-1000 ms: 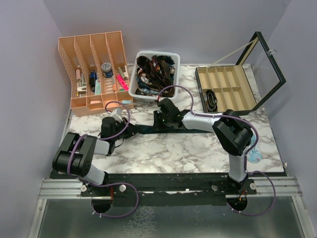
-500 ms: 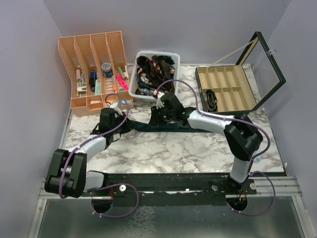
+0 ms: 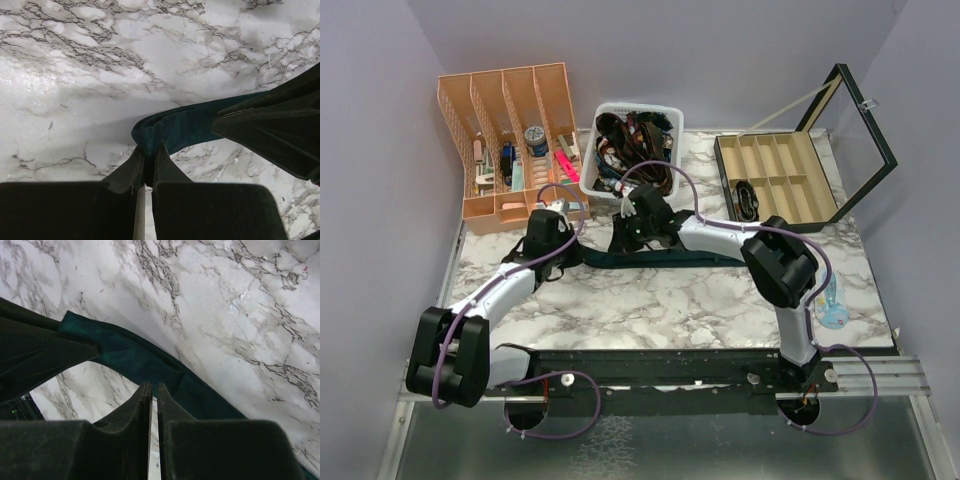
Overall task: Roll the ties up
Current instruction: Roll the tie at the center of the board.
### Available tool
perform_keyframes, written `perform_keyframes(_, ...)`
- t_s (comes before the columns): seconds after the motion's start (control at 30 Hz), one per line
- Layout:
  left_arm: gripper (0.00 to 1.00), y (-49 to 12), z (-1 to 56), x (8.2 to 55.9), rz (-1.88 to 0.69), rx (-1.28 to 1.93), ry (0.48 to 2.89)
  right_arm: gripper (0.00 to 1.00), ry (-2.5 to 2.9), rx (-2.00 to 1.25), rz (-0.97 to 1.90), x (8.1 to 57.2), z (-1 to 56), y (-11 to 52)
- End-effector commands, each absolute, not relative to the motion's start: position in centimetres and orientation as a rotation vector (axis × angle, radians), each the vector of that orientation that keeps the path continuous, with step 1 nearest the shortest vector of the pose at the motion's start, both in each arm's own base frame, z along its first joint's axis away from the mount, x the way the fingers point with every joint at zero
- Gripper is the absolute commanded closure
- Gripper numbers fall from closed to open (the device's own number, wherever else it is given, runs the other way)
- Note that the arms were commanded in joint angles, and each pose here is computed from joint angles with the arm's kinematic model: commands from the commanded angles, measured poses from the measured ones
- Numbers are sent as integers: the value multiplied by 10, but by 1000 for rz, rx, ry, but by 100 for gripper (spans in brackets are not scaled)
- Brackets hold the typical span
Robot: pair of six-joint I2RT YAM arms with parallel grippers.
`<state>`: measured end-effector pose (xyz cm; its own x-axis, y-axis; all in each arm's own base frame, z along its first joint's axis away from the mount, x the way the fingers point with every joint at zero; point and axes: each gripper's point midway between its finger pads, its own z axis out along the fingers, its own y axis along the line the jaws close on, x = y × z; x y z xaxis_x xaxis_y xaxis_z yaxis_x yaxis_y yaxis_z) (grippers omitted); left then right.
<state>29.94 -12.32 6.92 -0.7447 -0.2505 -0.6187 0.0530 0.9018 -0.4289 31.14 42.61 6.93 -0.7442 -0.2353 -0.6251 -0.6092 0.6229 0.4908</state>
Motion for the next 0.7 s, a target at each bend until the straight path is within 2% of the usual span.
perform_keyframes(0.0,100,-113,75,299,-438,-118,2363,87,2406,-660,1010,302,51,433)
perform_keyframes(0.1,100,-111,79,300,-401,-111,2357,90,2449,-652,994,300,38,433)
perform_keyframes(0.67,100,-119,109,300,-280,-21,2322,91,2500,-582,1137,284,26,457)
